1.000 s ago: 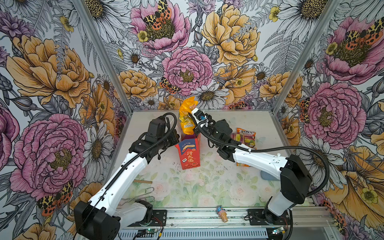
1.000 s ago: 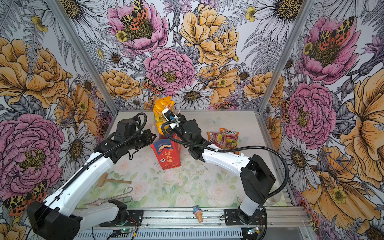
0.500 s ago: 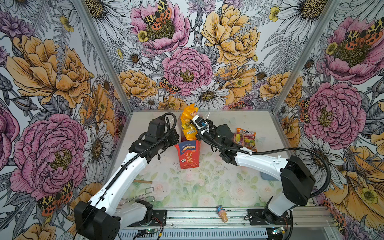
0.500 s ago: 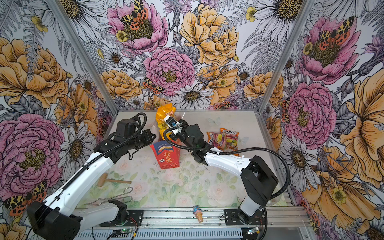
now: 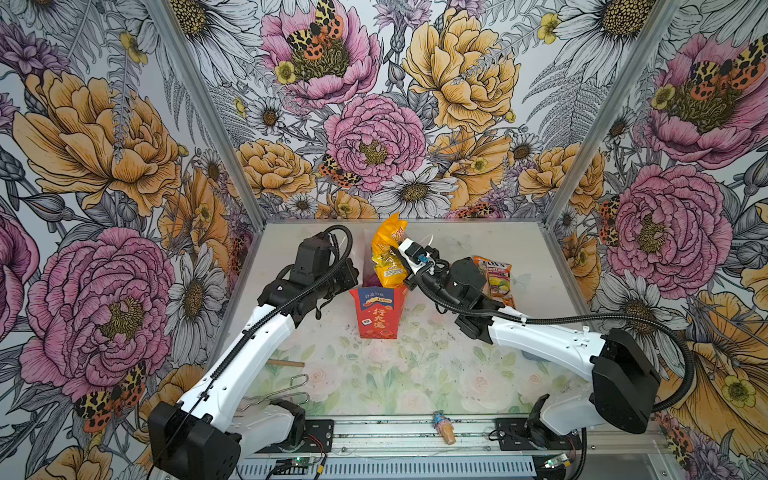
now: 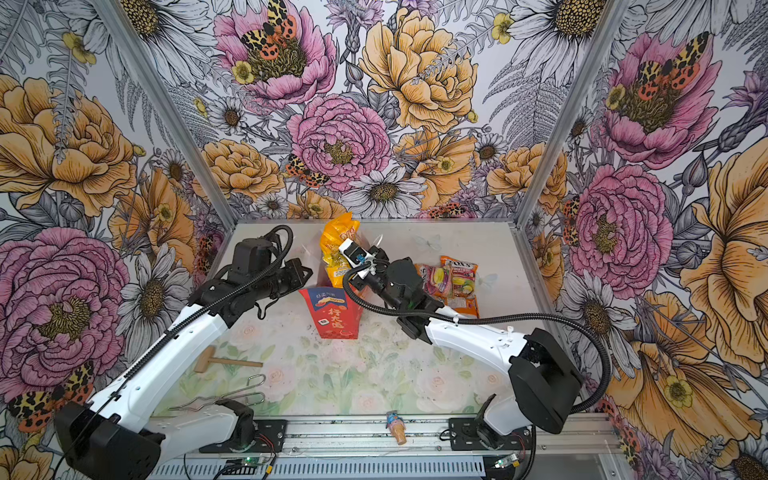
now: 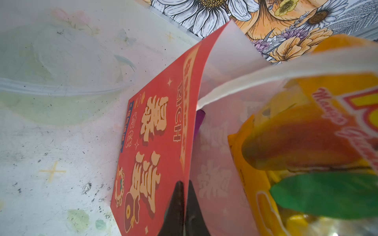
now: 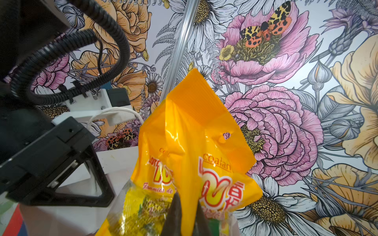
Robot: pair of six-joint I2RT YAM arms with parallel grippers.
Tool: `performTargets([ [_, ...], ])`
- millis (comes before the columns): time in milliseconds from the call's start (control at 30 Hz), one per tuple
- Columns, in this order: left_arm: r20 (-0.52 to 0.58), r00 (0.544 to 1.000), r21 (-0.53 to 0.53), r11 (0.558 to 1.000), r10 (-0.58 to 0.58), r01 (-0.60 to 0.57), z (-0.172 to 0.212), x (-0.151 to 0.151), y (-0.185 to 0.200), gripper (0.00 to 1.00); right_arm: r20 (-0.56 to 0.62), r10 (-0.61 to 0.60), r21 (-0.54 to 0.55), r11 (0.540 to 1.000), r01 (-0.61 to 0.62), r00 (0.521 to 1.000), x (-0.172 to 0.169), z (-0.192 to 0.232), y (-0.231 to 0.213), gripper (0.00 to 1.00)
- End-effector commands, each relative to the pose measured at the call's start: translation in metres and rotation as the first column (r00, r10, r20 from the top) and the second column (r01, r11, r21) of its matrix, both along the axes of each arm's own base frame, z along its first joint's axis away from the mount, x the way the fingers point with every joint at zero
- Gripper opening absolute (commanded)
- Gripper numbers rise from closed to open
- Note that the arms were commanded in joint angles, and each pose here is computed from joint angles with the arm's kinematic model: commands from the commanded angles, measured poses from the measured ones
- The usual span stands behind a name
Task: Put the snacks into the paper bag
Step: 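Lower the yellow gummy bag into the paper bag held by the left gripper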
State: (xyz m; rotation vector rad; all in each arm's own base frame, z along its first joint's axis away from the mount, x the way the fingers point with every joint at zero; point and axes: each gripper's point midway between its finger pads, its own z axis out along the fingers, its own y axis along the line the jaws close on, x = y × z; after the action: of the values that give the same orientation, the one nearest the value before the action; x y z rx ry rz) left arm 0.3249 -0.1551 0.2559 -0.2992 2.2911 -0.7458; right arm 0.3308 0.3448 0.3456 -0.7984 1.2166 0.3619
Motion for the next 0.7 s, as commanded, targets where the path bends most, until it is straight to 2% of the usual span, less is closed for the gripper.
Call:
performTargets([
  [0, 0.037, 0.999, -0.021, 1.0, 0.012, -0.011, 0.007, 0.006, 0.0, 0.0, 0.101, -0.021, 0.115, 0.993, 0.009, 0.995, -0.013, 0.044, -0.014, 0.0],
  [267, 0.035, 0.999, -0.019, 1.0, 0.016, -0.015, 0.007, 0.007, 0.0, 0.0, 0.096, -0.032, 0.117, 0.993, 0.021, 0.995, -0.016, 0.03, -0.014, 0.0],
  [667, 0.033, 0.999, -0.019, 1.0, 0.014, -0.013, 0.006, 0.007, -0.001, 0.0, 0.136, -0.06, 0.102, 0.994, 0.046, 0.989, -0.02, 0.035, -0.016, 0.0],
])
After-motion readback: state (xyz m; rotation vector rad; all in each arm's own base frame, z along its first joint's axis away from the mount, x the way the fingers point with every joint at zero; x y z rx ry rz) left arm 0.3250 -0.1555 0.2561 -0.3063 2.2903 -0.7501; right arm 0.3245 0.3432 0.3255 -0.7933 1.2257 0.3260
